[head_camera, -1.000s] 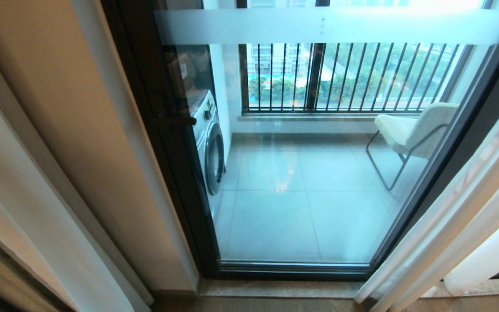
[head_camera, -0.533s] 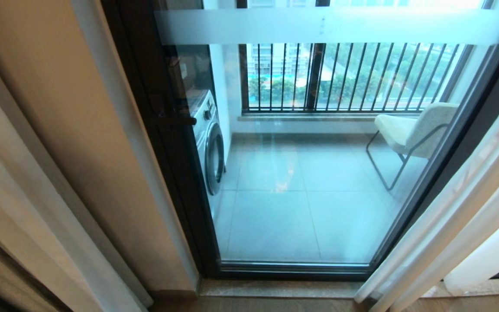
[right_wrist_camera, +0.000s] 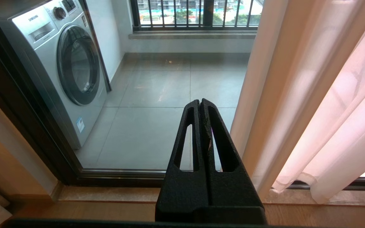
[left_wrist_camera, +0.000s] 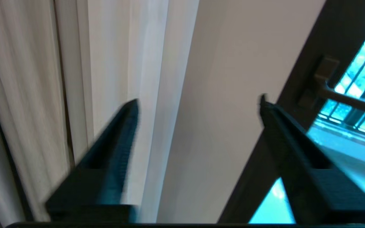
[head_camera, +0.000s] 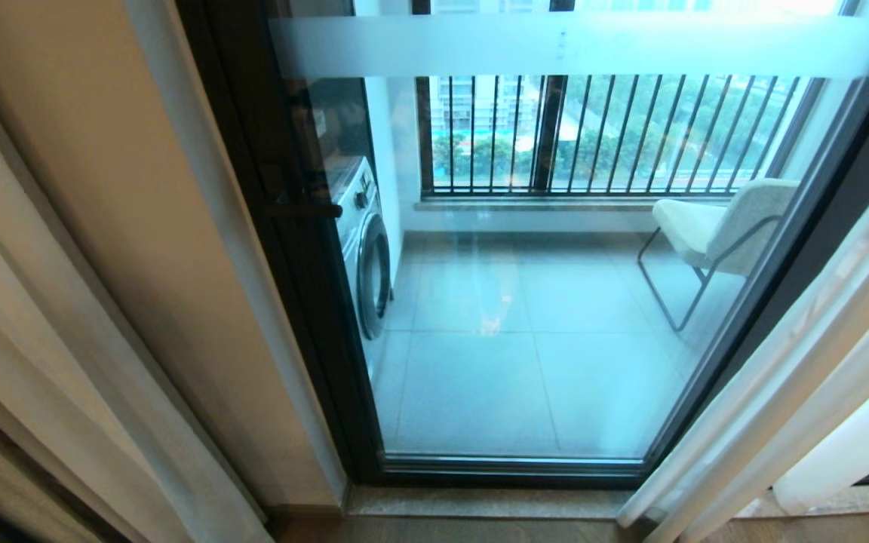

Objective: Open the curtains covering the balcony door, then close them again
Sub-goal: Pull the inner curtains open on both sides

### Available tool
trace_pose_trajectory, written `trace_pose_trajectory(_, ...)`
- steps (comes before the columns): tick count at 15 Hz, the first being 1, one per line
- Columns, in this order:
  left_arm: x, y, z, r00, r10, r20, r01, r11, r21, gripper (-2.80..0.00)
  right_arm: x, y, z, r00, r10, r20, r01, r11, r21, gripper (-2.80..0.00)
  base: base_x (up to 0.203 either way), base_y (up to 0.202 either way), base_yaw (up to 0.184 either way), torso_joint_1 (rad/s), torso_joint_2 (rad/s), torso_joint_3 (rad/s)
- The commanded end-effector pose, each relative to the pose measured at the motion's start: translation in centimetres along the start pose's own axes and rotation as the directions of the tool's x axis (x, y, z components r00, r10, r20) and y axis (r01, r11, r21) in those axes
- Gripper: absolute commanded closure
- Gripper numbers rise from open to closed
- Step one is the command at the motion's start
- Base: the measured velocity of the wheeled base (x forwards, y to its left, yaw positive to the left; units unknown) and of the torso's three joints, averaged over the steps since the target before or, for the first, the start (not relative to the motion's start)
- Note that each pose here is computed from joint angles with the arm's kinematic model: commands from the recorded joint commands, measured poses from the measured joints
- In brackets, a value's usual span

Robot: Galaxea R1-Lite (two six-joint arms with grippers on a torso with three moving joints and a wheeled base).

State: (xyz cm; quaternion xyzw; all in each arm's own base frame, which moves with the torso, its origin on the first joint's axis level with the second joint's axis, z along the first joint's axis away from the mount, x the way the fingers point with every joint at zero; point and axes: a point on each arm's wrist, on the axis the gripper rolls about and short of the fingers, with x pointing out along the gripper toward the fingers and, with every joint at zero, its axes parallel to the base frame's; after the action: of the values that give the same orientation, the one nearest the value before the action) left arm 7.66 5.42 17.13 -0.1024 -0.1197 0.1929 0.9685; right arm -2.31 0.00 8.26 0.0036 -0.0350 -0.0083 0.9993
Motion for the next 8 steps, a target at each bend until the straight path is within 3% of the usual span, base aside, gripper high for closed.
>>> trace_pose_trajectory(1,-1.8,-0.5,0.0,0.999,-0.027,0.028,0.027,1.0,0.007,0.0,0.0,0.0,0.0,1.0,0.0,0.0,0.0,1.0,0.0,0.0,0.0,0.0,0.0,0.0,0.0,0.0)
trace_pose_trajectory(8,-9.8,-2.4,-1.8,0.986,-0.15,0.073,0.146,0.988,0.057,0.0,0.0,0.0,0.0,1.0,0.0,0.001,0.0,1.0,0.0,0.0,0.0,0.0,0.0,0.0,0.0,0.0)
